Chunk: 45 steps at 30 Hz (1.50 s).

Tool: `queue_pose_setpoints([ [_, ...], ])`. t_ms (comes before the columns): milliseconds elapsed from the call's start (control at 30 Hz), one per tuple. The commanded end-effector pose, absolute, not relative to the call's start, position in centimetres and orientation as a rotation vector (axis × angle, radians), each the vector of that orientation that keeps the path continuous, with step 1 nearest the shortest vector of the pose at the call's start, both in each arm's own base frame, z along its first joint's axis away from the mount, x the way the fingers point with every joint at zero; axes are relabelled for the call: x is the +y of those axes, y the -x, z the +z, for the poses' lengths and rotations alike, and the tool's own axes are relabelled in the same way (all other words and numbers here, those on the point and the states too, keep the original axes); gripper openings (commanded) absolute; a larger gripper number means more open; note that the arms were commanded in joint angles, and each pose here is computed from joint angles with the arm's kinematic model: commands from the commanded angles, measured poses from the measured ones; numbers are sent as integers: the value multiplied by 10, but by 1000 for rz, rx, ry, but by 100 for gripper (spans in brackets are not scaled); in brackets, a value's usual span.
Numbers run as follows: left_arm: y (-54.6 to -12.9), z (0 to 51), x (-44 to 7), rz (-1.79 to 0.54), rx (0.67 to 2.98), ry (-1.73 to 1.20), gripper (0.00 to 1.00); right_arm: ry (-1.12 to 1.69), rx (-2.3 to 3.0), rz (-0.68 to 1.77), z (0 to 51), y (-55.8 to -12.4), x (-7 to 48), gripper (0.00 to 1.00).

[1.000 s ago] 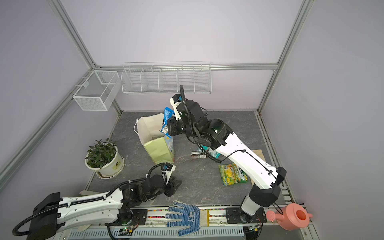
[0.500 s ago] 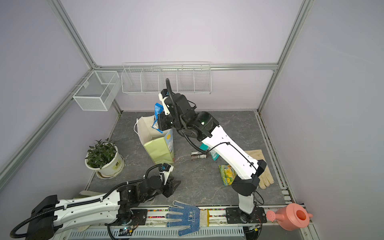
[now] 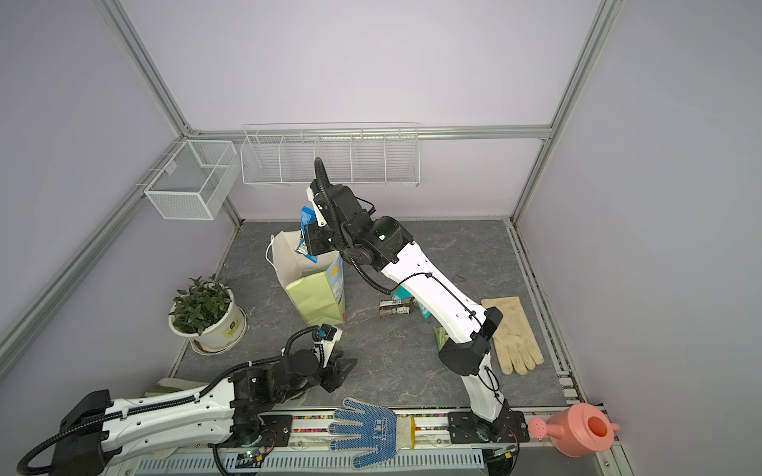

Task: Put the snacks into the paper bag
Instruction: 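Hold the blue packet over the bag opening and open the right gripper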

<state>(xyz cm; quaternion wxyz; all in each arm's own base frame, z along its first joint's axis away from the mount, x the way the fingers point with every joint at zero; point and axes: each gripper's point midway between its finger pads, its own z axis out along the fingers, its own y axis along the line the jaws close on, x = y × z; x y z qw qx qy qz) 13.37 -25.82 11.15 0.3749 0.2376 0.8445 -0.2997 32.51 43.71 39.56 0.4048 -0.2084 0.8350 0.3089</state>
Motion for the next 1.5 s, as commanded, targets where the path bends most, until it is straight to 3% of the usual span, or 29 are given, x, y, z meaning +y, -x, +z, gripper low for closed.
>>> queue_pose_setpoints([
  [0, -133, 109, -255, -761, 2171, -596, 52, 506, 2087, 815, 400, -335, 443, 8],
  [1200, -134, 105, -251, -744, 2170, -588, 52, 432, 2155, 856, 358, -372, 461, 12],
  [1467, -133, 105, -250, -747, 2172, -583, 52, 432, 2148, 926, 366, -365, 466, 26],
])
